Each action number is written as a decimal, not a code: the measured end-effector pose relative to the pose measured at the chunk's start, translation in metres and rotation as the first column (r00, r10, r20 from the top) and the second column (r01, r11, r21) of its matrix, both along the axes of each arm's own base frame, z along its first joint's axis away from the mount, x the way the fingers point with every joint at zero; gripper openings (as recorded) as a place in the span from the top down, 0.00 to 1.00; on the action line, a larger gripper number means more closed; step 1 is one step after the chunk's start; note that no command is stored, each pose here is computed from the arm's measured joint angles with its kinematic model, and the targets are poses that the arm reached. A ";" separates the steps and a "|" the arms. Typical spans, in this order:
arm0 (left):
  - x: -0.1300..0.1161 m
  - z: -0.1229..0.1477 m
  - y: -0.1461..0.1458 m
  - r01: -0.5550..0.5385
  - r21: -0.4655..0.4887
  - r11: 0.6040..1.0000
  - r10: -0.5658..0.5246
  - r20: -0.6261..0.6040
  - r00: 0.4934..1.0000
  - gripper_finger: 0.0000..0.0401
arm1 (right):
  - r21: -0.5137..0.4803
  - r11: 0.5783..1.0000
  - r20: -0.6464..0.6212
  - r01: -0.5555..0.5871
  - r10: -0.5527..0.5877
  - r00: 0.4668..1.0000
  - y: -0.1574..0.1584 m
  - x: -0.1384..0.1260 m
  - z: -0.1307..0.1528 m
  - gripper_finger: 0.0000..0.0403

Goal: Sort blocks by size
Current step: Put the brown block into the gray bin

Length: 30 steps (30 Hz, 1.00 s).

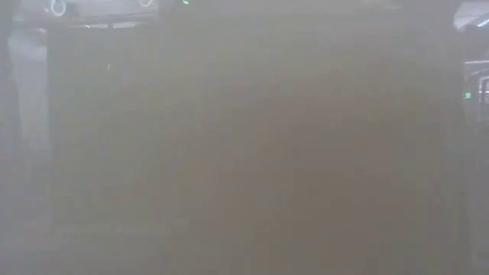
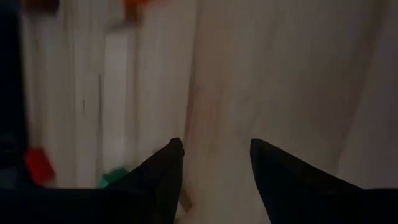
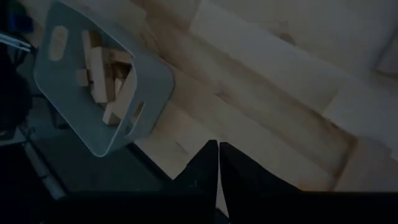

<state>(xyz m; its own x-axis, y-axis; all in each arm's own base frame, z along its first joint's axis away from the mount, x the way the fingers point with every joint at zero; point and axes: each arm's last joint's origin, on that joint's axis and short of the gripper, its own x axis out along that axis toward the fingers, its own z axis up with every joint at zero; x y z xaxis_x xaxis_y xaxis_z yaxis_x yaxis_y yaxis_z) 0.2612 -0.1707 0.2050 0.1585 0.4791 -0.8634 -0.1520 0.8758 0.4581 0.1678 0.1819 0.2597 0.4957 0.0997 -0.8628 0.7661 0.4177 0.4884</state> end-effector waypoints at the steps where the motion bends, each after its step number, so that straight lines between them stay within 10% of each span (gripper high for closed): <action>1: -0.008 0.000 0.007 -0.020 -0.019 1.000 0.020 0.015 1.000 0.52 | -0.013 1.000 0.011 -0.007 0.007 1.000 0.000 0.000 0.000 0.93; 13: -0.070 0.016 0.050 -0.017 -0.447 0.894 0.229 0.425 0.876 0.52 | 0.068 0.997 -0.184 -0.043 0.055 0.981 0.011 0.005 -0.006 0.98; 23: -0.075 0.011 0.053 -0.040 -0.486 0.873 0.269 0.412 0.870 0.52 | -0.222 0.939 -0.509 -0.262 0.118 0.853 0.067 0.047 0.008 0.96; 30: -0.075 0.011 0.053 -0.040 -0.487 0.872 0.270 0.411 0.871 0.52 | -0.217 0.841 -0.559 -0.495 0.309 0.770 0.108 0.062 -0.015 0.89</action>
<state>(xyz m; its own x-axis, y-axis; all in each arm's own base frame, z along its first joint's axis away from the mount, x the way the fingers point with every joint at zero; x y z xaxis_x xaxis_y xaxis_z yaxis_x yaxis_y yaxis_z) 0.1859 -0.1175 0.2162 0.5422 0.1087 -0.8332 -0.3919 0.9098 -0.1363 0.2298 0.2896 0.2445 -0.0154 -0.1462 -0.9891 0.5795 0.8049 -0.1280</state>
